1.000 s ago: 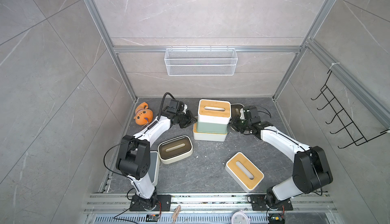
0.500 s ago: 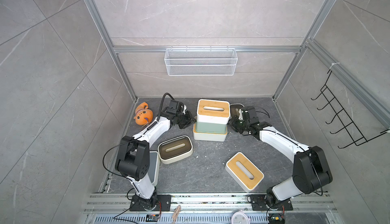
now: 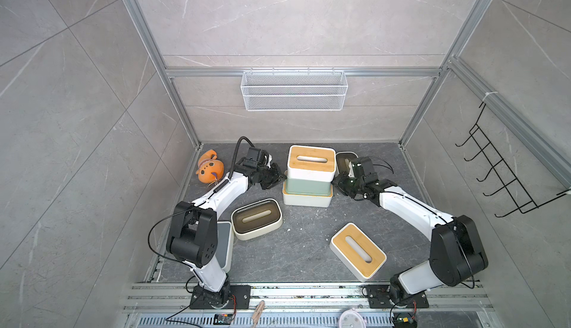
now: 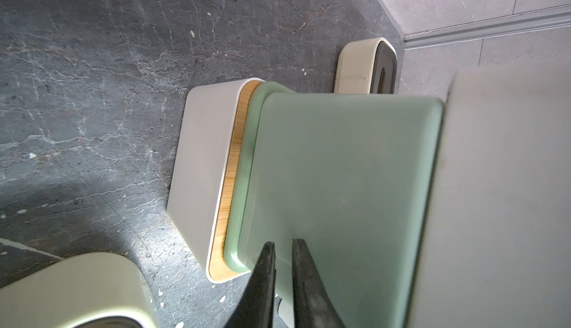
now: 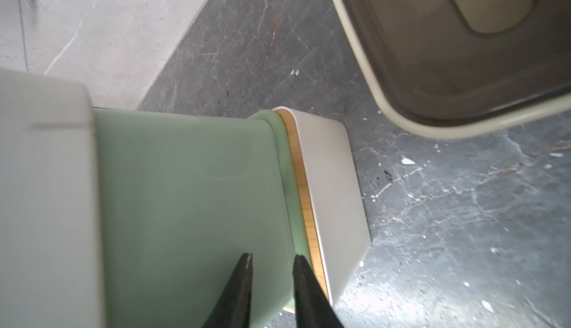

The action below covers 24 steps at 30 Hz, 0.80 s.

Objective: Stack the tissue boxes
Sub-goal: Adjust the tissue box on the tissue box.

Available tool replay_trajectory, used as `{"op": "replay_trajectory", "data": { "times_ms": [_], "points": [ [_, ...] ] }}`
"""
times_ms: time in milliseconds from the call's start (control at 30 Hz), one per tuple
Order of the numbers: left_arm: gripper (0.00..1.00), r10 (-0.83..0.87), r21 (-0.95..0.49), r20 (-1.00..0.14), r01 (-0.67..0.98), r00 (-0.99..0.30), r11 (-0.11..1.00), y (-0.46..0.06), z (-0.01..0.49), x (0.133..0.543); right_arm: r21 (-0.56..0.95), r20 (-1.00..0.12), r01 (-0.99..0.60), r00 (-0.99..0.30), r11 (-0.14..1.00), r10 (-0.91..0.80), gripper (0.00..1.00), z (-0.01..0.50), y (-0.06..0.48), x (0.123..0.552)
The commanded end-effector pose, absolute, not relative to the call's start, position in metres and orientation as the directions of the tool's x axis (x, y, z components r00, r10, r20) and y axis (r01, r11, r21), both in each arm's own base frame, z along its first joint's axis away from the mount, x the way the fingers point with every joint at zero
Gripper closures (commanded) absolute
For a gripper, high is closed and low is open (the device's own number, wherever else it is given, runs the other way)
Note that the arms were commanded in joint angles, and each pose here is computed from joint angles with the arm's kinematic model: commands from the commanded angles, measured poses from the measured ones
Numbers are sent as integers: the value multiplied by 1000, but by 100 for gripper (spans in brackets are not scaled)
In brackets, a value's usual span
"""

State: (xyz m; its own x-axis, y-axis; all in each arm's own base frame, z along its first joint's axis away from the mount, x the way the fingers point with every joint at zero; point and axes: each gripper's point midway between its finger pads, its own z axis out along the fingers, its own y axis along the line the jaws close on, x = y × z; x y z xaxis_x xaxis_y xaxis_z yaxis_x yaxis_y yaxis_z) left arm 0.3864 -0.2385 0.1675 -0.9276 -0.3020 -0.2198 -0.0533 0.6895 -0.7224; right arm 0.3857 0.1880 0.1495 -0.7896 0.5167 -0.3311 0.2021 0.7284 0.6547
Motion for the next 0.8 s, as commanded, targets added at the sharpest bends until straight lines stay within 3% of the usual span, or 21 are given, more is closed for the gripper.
{"op": "replay_trajectory", "data": {
  "times_ms": [0,333,767],
  "points": [
    [84,-289,-750,-296,34,-910,661,-243,215,383,665,-374,131,-794,735,480,73,183,192,380],
    [84,-323,-697,-388,46,-863,716,-221,246,400,641,-464,77,-753,763,466,72,233,182,389],
    [83,-292,-649,-453,87,-842,756,-210,262,400,590,-512,93,-725,802,461,70,244,166,404]
  ]
}}
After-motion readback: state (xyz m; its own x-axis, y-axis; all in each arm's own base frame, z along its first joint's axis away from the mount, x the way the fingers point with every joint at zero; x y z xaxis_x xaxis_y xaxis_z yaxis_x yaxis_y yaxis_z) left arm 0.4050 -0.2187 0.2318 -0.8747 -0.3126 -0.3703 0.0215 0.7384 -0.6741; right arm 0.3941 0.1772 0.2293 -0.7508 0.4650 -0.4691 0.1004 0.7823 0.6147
